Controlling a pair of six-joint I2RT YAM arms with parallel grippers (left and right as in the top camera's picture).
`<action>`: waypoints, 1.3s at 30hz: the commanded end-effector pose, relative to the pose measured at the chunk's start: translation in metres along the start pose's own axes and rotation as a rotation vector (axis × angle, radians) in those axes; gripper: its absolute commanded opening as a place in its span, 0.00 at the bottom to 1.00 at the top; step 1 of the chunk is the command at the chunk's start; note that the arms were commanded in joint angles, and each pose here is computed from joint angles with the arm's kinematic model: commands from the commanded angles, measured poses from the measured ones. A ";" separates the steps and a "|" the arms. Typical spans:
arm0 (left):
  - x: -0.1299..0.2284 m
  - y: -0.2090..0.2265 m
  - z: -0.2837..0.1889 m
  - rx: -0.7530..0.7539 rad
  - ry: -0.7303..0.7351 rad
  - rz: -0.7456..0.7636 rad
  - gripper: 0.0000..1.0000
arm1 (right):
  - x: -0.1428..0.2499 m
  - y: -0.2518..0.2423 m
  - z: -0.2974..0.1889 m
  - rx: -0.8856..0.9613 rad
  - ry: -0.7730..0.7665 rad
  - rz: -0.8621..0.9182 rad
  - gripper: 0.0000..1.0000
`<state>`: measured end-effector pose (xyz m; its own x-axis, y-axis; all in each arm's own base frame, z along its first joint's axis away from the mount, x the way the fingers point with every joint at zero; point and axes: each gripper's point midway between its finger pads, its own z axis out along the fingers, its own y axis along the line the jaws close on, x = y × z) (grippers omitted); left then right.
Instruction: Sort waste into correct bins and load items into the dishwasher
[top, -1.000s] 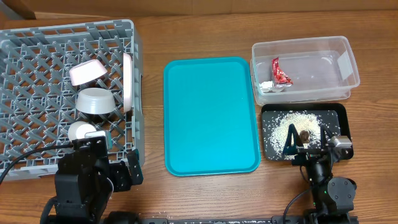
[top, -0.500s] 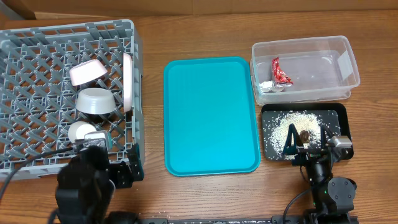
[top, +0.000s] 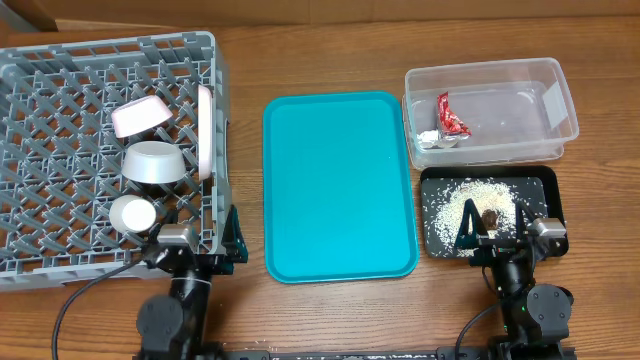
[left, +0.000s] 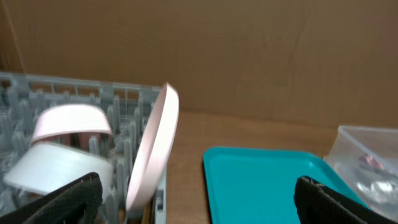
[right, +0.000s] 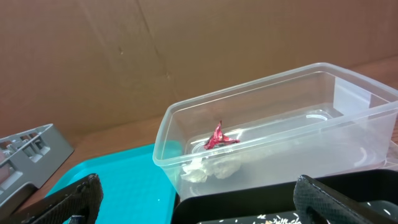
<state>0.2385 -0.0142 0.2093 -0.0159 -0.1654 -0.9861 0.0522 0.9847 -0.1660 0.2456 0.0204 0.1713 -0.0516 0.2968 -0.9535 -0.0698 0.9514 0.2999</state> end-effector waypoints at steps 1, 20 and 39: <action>0.006 -0.003 0.004 0.029 -0.075 0.061 1.00 | 0.000 -0.002 0.000 0.002 -0.009 -0.002 1.00; 0.054 0.001 0.007 0.036 0.075 0.066 1.00 | 0.000 -0.002 0.000 0.002 -0.009 -0.002 1.00; 0.054 0.001 0.007 0.036 0.075 0.066 1.00 | 0.000 -0.002 0.000 0.002 -0.009 -0.002 1.00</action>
<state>0.2456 -0.0204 0.1557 -0.0913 -0.1126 -0.9894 0.0769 0.9898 -0.1197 0.2456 0.0203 0.1713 -0.0515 0.2968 -0.9535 -0.0695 0.9514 0.2999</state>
